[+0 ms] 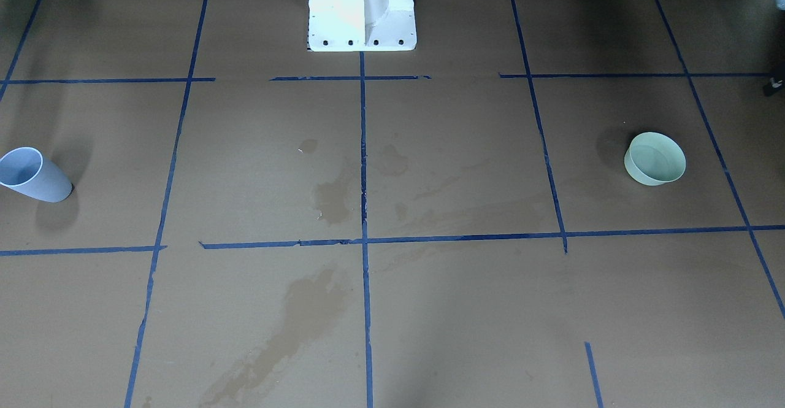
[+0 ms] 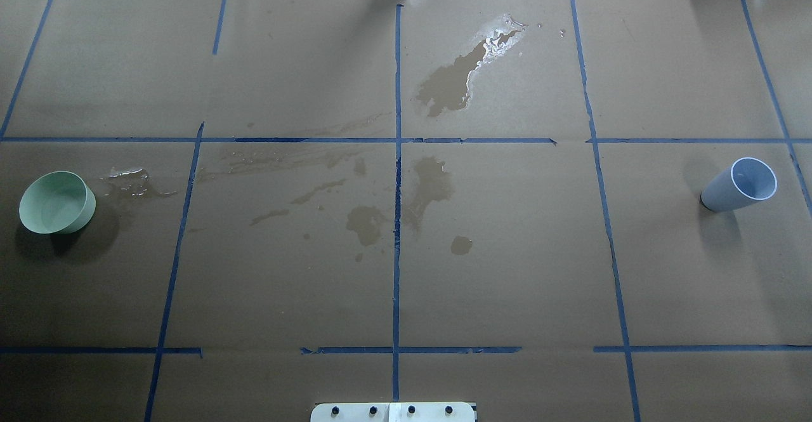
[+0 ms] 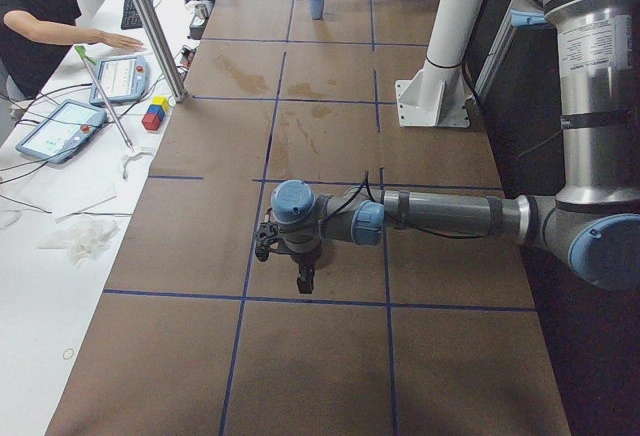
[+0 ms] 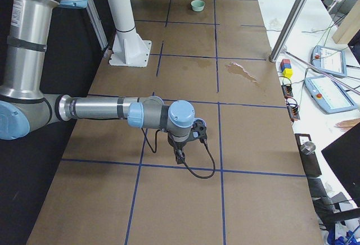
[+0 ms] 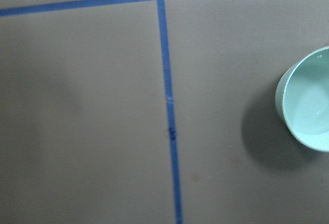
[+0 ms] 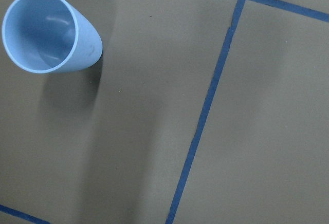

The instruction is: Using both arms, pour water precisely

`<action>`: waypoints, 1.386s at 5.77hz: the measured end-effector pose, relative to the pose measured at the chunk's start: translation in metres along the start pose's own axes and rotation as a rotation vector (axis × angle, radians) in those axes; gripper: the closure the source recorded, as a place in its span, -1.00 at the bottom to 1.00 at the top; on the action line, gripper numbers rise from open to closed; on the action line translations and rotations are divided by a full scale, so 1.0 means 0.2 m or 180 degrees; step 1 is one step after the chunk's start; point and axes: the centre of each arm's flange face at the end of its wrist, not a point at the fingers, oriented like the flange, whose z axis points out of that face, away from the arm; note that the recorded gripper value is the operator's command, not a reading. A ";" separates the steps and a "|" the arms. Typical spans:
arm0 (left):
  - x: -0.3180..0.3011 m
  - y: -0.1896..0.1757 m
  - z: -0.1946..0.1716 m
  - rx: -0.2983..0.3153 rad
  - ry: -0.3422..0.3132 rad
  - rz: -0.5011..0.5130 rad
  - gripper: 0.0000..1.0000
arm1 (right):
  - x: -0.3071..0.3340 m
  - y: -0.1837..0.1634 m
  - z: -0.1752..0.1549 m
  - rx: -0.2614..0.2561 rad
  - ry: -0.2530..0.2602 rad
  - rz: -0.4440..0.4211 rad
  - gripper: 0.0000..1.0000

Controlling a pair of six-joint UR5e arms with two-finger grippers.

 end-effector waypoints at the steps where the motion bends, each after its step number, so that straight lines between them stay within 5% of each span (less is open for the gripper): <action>1: 0.12 -0.09 0.09 0.0011 0.0061 -0.0056 -1.00 | 0.00 0.00 0.00 0.0005 -0.0003 -0.0002 -1.00; 4: 0.24 -0.18 0.42 0.0027 0.0234 -0.0148 -0.99 | 0.00 0.01 0.01 0.0013 -0.0052 0.0004 -1.00; 7: 0.33 -0.14 0.54 -0.0085 0.0248 -0.0154 -0.51 | -0.01 0.01 0.01 0.0023 -0.0058 -0.0010 -1.00; 8: 0.33 -0.13 0.57 -0.0114 0.0241 -0.0146 -0.21 | -0.01 0.01 0.01 0.0024 -0.0058 -0.0016 -1.00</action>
